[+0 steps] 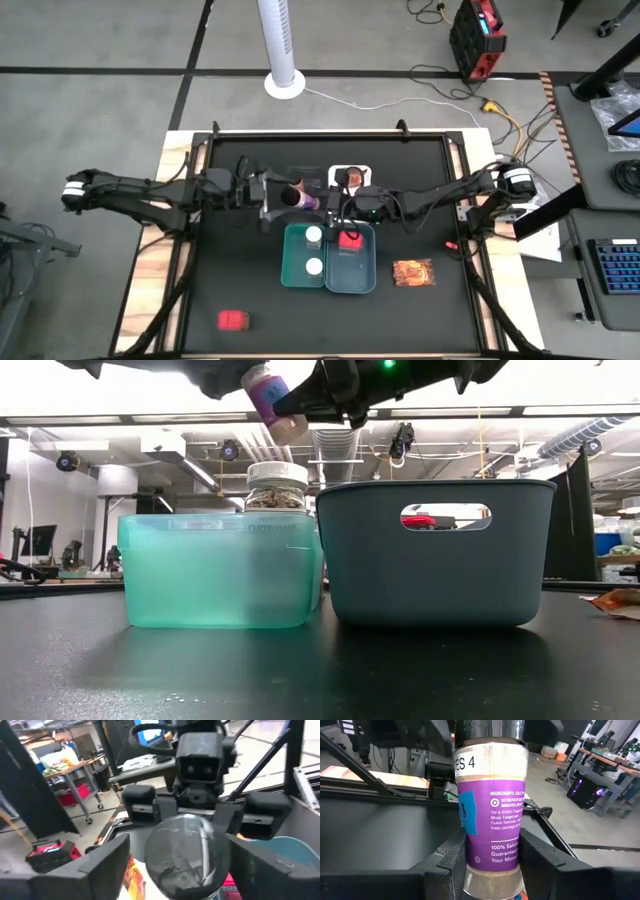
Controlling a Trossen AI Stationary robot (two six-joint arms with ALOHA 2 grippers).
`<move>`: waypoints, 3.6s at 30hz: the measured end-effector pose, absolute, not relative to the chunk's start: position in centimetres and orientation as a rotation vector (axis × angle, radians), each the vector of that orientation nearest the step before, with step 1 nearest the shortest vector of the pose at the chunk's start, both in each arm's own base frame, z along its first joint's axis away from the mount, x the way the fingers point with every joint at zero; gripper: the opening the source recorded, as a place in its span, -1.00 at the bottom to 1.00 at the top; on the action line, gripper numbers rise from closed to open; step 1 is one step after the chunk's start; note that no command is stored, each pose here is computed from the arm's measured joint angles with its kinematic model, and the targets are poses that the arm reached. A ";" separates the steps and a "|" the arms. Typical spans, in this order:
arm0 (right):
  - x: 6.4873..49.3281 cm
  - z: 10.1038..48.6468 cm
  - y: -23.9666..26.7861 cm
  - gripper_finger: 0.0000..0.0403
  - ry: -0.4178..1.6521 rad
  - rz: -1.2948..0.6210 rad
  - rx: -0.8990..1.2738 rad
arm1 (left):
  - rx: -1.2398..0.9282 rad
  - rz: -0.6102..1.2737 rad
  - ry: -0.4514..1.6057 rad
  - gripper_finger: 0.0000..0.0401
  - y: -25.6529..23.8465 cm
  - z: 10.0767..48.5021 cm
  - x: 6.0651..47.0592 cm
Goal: Sort spices by type
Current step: Put the black seasoning bottle into the black bin
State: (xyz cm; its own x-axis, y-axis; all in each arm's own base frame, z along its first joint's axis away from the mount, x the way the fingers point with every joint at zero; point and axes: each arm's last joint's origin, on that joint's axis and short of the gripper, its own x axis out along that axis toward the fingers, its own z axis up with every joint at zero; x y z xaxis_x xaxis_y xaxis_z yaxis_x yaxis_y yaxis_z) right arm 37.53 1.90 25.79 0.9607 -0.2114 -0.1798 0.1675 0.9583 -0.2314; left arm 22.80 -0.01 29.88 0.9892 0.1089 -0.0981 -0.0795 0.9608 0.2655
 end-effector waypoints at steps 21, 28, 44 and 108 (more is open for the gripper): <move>37.5 25.4 1.8 0.27 0.302 -0.210 -0.159 | 0.226 0.121 0.096 -0.08 0.1 30.4 22.9; 36.8 26.1 1.6 0.67 0.510 -0.264 -0.155 | 0.219 0.207 0.153 -0.08 0.3 30.1 24.0; 31.7 27.0 1.3 0.69 0.556 -0.325 0.003 | 0.092 0.406 0.492 -0.08 3.0 25.6 27.5; 31.4 24.9 1.2 0.74 0.492 -0.325 0.040 | 0.149 0.016 0.632 -0.08 6.0 19.8 25.2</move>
